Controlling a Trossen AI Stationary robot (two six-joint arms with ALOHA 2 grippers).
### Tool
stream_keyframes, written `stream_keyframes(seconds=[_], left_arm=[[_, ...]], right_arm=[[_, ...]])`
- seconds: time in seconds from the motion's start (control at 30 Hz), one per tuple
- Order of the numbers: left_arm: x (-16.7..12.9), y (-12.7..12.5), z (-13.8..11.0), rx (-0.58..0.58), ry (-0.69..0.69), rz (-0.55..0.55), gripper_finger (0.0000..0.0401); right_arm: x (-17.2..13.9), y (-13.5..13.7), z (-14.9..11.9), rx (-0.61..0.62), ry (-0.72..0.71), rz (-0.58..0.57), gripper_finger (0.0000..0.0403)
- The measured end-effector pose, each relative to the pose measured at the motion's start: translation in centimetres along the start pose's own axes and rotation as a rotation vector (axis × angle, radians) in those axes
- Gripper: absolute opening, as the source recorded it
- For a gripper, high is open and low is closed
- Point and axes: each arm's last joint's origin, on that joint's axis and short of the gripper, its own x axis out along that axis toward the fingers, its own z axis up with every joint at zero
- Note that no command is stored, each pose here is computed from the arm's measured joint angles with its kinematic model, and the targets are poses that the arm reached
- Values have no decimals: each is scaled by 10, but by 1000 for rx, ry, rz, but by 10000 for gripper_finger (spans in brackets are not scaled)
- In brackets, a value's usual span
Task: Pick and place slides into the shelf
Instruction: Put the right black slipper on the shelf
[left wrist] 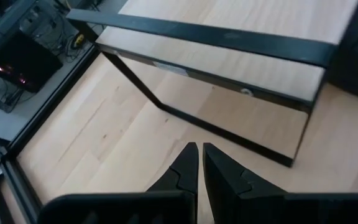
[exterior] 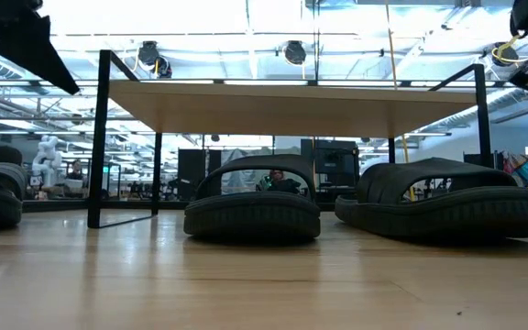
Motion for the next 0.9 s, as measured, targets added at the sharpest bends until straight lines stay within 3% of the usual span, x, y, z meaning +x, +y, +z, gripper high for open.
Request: stream_keyframes(seconds=[0.27,0.77,0.9], left_arm=[[-7,-2,-6,49,-19,-31,21],[-9,-5,-6,34,-56,-46,21],[-9,-5,-6,34,-63,-46,21]], right_arm=[[-3,4,22,-155,-222,24,105],[-7,7,36,-166,-377,45,105],[-12,11,47,-212,-497,66,105]])
